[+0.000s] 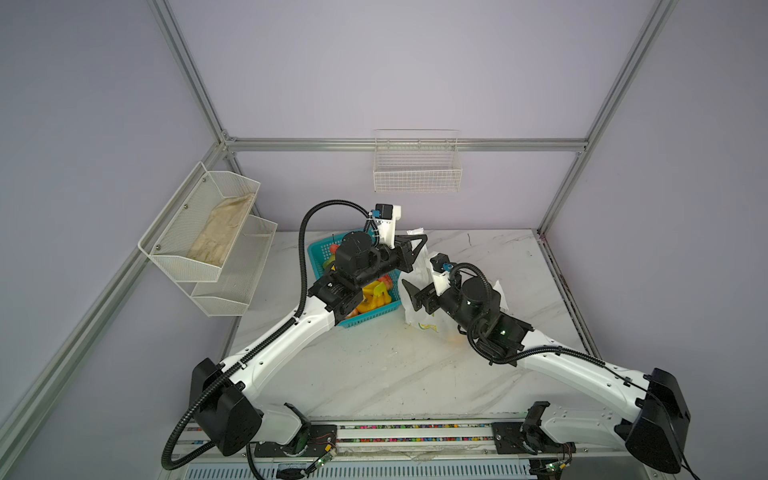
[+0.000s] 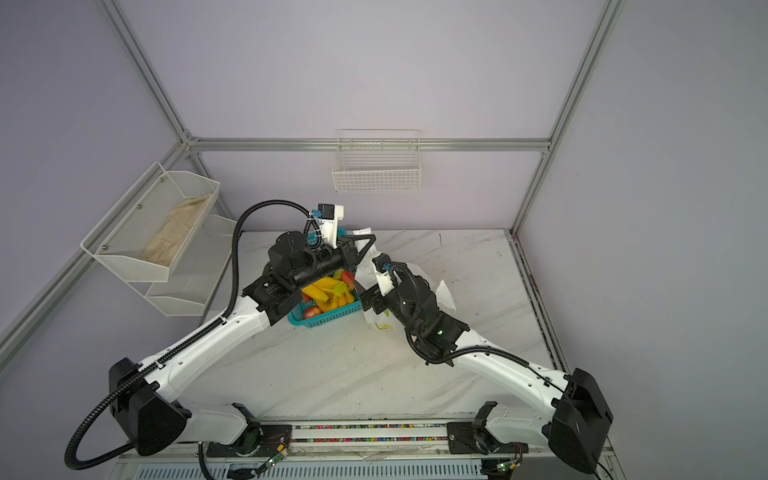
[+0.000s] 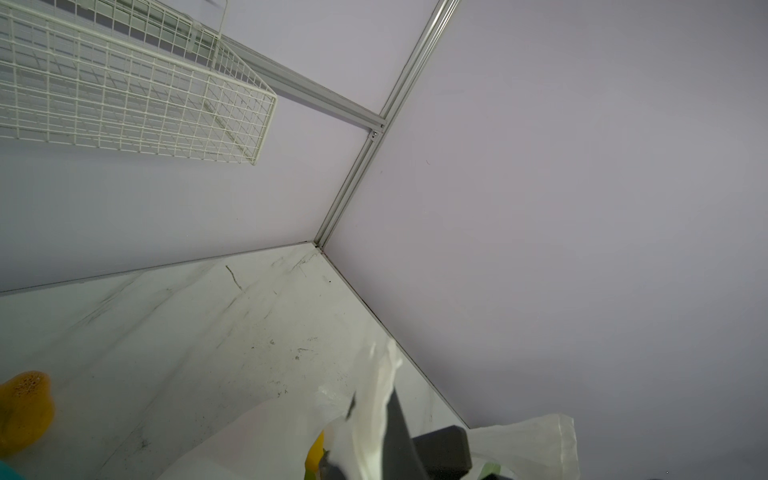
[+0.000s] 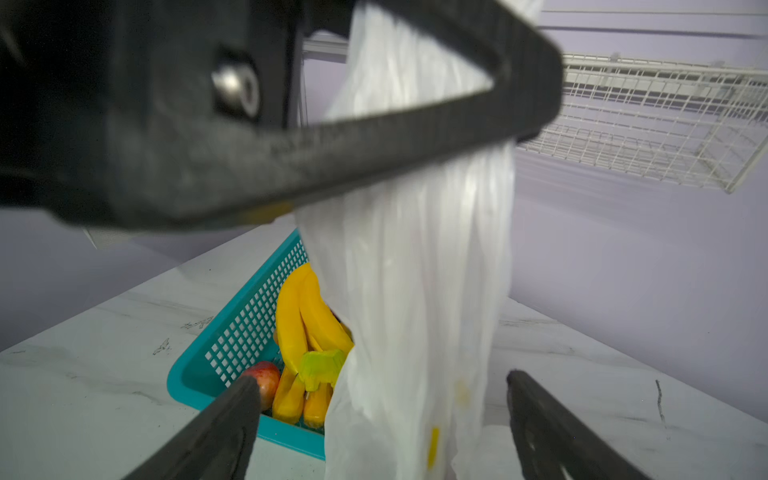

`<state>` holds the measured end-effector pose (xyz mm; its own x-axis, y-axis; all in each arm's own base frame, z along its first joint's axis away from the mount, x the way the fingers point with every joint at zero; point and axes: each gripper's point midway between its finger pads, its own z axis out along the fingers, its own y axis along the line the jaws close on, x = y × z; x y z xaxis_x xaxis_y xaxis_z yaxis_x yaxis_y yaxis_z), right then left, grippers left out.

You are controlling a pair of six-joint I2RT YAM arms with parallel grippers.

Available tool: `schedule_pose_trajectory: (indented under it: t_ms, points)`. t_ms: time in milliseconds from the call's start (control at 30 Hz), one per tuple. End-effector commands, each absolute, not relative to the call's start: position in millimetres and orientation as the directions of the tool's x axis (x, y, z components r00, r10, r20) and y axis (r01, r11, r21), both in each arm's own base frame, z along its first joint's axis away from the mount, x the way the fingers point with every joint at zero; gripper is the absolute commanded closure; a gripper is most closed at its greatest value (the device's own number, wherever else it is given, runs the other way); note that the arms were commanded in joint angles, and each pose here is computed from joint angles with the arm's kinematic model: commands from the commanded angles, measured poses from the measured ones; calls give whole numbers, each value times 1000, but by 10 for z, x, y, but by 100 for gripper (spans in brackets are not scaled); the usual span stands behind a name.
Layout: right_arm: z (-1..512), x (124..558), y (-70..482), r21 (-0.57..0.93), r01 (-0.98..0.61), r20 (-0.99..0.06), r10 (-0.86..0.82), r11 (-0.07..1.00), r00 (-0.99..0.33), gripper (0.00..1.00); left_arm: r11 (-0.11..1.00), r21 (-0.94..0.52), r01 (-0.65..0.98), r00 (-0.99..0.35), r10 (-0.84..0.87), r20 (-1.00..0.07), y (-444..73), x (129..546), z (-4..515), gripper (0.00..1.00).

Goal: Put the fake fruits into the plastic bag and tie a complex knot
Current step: 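Open the right gripper off the handle and draw it back from the bag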

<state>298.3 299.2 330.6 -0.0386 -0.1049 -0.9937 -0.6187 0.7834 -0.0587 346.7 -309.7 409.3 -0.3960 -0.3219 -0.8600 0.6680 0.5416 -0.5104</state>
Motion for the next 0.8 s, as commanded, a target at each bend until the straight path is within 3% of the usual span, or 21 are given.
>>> schedule_pose_trajectory:
  t_ms: [0,333,767]
  points:
    - [3532,2881,2955,-124,-651,-982,-187,749,-28,5,561,-473,679,-342,-329,-880,-2987,3426,4178,100]
    - [4294,2629,2707,-98,-664,-987,-156,741,-29,3,595,-473,650,-339,-330,-881,-2878,3436,4141,100]
    - [4061,2284,1554,107,-368,-960,1,923,-278,3,604,-471,643,-338,-328,-882,-2818,3414,4150,100]
